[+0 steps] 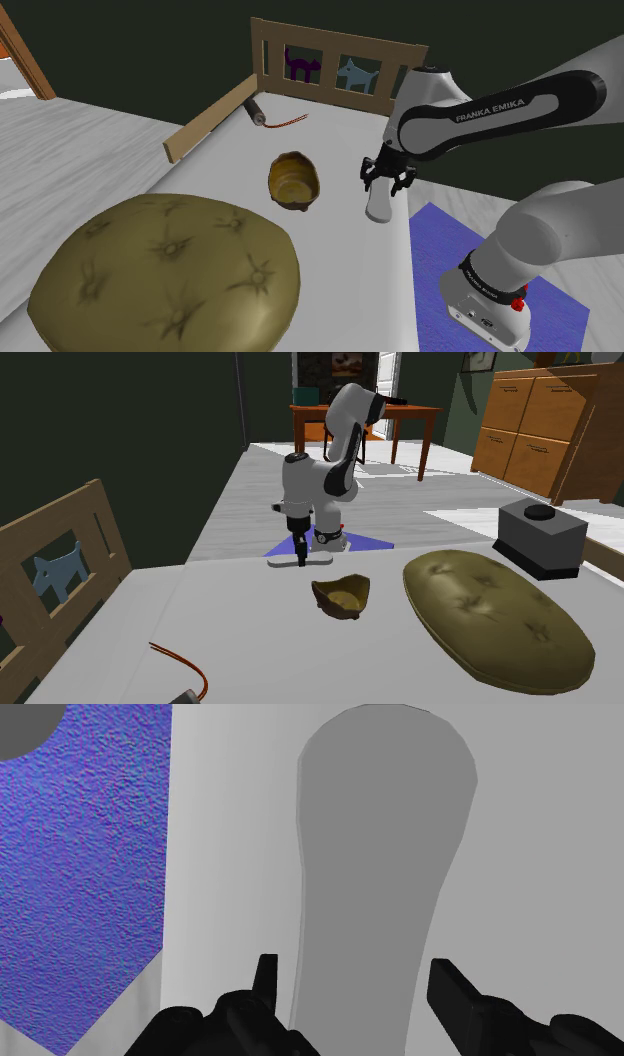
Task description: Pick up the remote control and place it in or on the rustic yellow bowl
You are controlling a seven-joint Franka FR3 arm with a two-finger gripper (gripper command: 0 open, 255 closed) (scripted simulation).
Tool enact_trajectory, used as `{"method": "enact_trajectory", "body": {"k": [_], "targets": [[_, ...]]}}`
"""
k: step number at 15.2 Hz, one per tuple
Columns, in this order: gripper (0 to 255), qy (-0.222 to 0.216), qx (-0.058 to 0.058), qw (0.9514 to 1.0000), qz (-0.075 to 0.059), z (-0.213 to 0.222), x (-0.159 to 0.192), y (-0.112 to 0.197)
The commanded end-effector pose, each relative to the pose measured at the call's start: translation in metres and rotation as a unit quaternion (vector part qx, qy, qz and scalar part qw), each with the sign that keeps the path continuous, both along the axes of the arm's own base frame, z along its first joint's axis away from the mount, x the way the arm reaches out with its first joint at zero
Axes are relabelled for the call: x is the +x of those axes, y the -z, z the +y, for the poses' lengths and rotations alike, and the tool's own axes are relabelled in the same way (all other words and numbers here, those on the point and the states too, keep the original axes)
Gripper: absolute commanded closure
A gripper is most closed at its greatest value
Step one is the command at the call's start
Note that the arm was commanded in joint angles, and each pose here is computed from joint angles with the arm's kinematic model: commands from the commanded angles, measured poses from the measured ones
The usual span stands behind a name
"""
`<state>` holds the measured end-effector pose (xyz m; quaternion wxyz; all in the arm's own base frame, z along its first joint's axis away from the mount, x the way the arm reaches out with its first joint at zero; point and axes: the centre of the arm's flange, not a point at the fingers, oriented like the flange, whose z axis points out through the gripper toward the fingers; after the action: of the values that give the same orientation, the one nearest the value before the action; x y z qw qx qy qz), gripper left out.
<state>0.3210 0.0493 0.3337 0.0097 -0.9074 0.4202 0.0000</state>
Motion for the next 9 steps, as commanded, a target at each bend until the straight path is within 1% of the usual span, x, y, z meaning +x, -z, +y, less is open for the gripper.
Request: {"method": "enact_trajectory", "body": {"k": [1, 3, 9], "targets": [[255, 0.000, 0.000, 1.0000, 0.000, 0.000, 0.000, 0.000], [255, 0.000, 0.000, 1.0000, 0.000, 0.000, 0.000, 0.000], [255, 0.000, 0.000, 1.0000, 0.000, 0.000, 0.000, -0.032]]}}
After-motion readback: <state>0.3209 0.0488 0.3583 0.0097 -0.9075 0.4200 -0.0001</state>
